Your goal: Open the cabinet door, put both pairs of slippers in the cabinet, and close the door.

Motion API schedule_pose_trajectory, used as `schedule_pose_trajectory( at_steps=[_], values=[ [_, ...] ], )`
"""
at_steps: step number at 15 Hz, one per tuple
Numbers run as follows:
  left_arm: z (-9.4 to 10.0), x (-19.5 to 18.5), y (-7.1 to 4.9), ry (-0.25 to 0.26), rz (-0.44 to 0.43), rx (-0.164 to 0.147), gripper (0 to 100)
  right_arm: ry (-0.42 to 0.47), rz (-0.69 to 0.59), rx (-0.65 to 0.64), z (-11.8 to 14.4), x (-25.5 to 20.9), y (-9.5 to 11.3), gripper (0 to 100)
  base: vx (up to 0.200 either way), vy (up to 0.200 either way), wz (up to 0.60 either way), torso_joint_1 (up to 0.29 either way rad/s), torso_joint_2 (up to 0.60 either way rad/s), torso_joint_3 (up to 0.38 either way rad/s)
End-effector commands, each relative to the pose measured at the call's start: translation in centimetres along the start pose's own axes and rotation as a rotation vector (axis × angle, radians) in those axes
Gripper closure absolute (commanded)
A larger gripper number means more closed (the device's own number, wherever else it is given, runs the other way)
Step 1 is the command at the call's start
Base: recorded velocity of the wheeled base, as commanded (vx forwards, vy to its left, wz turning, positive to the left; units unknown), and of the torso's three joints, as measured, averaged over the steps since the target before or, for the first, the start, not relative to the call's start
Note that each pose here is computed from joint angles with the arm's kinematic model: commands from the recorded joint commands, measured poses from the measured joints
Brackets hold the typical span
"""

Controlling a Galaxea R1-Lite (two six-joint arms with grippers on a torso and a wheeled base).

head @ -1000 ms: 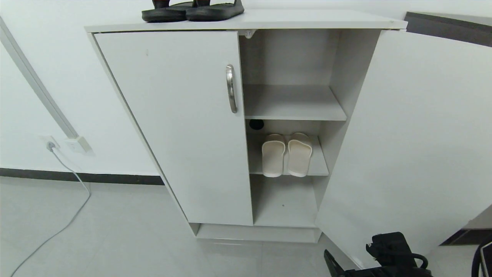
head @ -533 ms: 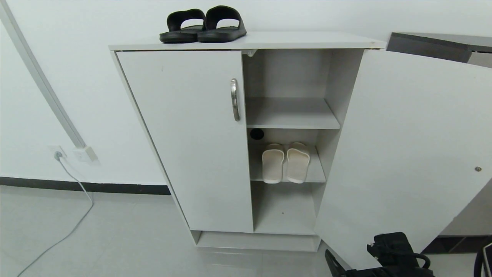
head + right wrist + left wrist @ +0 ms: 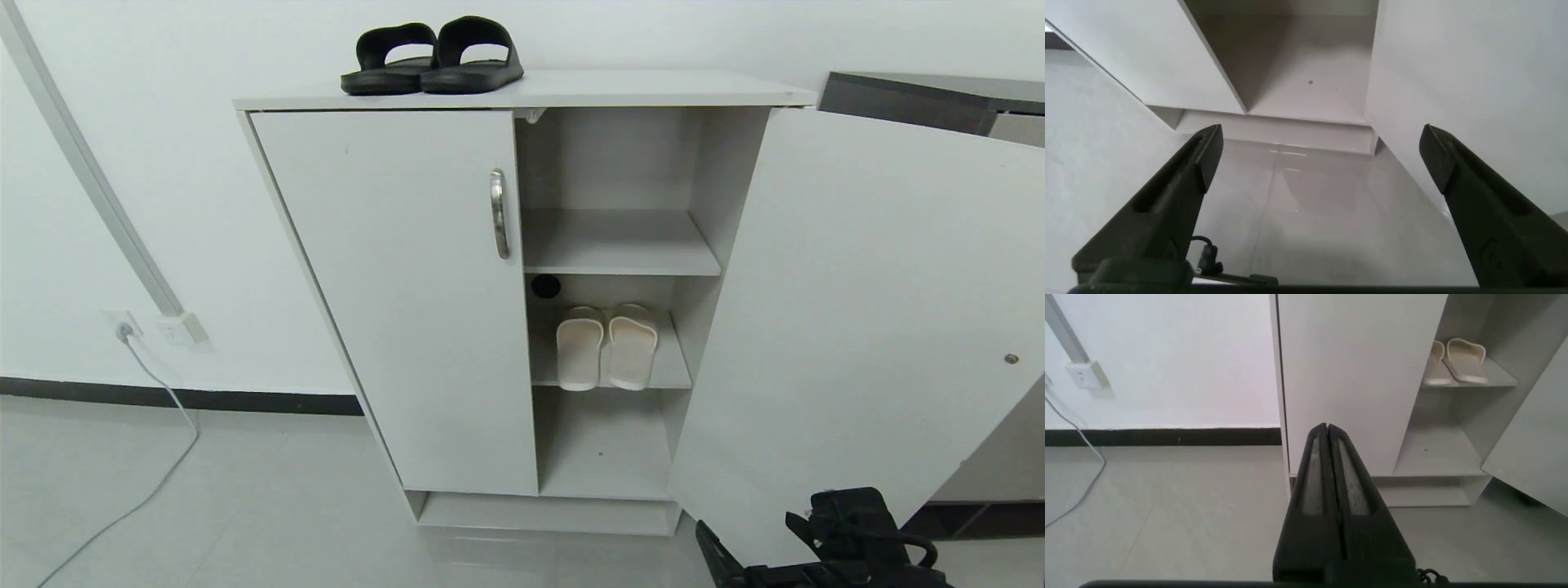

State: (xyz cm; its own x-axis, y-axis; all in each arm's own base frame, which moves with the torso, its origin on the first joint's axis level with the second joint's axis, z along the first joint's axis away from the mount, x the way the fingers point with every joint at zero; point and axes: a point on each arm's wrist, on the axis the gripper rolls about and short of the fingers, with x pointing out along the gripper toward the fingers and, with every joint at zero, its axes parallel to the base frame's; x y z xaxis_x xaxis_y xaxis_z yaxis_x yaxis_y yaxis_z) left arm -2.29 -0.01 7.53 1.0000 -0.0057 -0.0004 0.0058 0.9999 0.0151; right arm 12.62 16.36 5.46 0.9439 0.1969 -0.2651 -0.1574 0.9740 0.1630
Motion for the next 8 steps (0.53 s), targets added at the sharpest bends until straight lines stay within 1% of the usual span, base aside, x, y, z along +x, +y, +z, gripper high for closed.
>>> schedule_pose_trajectory(
  at_steps=[1,8],
  values=[
    [0.0,0.01,0.0,0.001,0.0,0.0,100,0.001,-0.007,-0.001,-0.09,0.05,-0.01,0,0.0,0.2,0.0,0.002,0.0,0.007],
    [0.0,0.01,0.0,0.001,0.001,-0.003,100,0.004,-0.03,-0.014,-0.44,0.19,-0.03,0,0.0,0.2,0.0,0.008,0.0,0.002]
  ],
)
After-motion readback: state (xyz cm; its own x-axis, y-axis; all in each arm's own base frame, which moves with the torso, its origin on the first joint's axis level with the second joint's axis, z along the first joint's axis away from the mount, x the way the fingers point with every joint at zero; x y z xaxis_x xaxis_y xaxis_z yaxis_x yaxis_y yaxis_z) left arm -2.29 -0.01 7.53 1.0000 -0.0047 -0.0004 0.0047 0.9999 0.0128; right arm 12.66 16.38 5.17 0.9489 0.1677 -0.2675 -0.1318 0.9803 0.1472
